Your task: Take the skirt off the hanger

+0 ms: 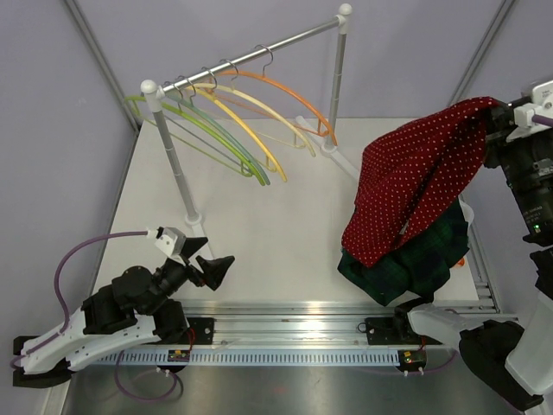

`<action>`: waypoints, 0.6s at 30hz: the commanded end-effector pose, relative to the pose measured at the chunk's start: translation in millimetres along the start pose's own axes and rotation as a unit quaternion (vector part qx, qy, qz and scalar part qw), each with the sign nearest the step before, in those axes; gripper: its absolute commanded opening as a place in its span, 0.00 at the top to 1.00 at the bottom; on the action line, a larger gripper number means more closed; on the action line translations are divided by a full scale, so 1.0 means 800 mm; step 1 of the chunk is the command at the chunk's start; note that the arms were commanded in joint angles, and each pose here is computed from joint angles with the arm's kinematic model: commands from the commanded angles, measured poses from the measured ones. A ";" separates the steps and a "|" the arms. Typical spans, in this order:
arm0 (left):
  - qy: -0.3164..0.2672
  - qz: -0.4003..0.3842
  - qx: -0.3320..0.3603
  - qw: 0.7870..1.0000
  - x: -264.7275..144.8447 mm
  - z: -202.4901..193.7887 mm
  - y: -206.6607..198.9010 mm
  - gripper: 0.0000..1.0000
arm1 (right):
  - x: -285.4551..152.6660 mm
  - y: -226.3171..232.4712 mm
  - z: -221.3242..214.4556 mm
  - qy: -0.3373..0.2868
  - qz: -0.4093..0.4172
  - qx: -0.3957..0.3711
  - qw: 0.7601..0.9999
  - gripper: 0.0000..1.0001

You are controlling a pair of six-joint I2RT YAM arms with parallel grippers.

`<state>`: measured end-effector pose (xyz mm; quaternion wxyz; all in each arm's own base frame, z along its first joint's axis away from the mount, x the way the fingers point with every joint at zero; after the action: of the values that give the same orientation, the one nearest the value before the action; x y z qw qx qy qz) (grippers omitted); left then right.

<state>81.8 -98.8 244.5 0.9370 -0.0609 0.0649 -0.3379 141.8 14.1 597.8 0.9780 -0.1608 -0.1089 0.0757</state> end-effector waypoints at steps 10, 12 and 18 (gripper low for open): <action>-0.018 0.008 -0.012 1.000 -0.002 0.004 0.003 0.01 | -0.027 -0.019 -0.065 0.096 -0.083 -0.092 0.988 1.00; -0.017 0.006 -0.011 1.000 -0.002 0.005 0.003 0.01 | -0.032 -0.010 -0.082 0.115 -0.056 -0.102 0.986 1.00; -0.022 0.004 -0.016 1.000 -0.005 0.006 0.003 0.01 | -0.043 0.023 -0.157 0.198 0.023 -0.133 0.971 1.00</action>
<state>80.7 -95.2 244.3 0.9374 -0.0641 0.0623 -0.3366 143.5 -12.1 489.0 0.9582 -0.2795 0.0581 0.0206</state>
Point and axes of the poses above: each gripper's point midway between its finger pads, its own x axis out along the fingers, its own y axis along the line the jaws close on, z = x × y, the point moved 7 cm from there along -x, back along the fingers, and after that the axes turned 5 degrees about x, right-handed, at the moved point
